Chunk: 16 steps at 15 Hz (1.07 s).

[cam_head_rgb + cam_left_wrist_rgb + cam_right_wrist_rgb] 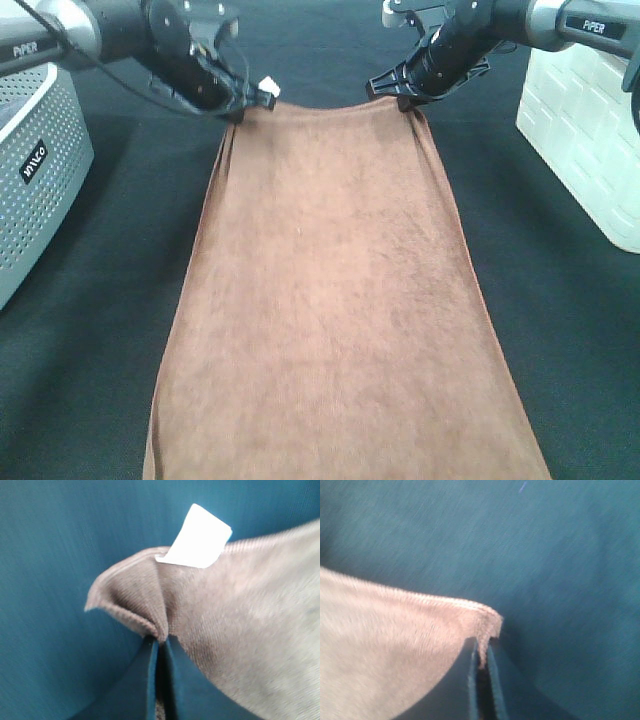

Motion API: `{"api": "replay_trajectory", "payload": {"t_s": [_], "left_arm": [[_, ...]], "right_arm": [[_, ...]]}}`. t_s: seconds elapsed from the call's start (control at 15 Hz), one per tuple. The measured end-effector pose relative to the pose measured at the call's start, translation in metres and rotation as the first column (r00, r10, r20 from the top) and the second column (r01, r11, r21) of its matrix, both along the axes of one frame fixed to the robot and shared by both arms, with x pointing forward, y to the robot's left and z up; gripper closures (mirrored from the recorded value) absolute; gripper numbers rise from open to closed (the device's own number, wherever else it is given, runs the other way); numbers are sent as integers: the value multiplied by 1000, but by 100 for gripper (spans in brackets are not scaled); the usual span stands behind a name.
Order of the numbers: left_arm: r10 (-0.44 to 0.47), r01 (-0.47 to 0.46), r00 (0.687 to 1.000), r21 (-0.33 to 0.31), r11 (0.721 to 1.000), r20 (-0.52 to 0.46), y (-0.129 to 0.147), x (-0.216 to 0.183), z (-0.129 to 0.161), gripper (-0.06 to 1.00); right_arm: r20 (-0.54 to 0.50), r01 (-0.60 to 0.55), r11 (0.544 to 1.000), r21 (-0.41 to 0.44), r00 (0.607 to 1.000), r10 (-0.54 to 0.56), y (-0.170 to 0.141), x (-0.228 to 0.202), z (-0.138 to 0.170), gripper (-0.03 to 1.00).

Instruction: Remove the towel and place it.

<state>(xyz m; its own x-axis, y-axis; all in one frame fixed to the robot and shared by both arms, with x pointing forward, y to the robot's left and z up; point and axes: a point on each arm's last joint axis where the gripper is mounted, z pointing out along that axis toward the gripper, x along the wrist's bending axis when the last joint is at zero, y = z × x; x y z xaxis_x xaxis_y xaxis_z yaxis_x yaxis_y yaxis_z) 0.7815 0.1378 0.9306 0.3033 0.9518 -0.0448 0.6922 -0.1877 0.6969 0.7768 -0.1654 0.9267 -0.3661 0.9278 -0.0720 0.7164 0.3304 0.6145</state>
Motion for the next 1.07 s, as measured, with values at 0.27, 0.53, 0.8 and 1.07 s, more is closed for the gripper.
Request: {"api": "replay_trajectory", "payload": {"t_s": [0.27, 0.53, 0.8, 1.07], "left_arm": [[-6, 4, 995, 16, 1000, 104, 0, 7, 14, 94], [-10, 6, 983, 23, 1000, 181, 1, 12, 20, 94], [-10, 6, 978, 21, 1000, 207, 0, 13, 20, 94], [-10, 6, 981, 25, 1000, 192, -1, 17, -7, 94]], "right_arm": [[108, -4, 1000, -6, 994, 4, 0, 7, 6, 97], [190, -4, 1000, 8, 982, 3, 1, 13, 12, 97], [213, -4, 1000, 13, 977, 1, 1, 14, 12, 97], [179, -4, 1000, 5, 984, 3, 2, 17, -22, 97]]}}
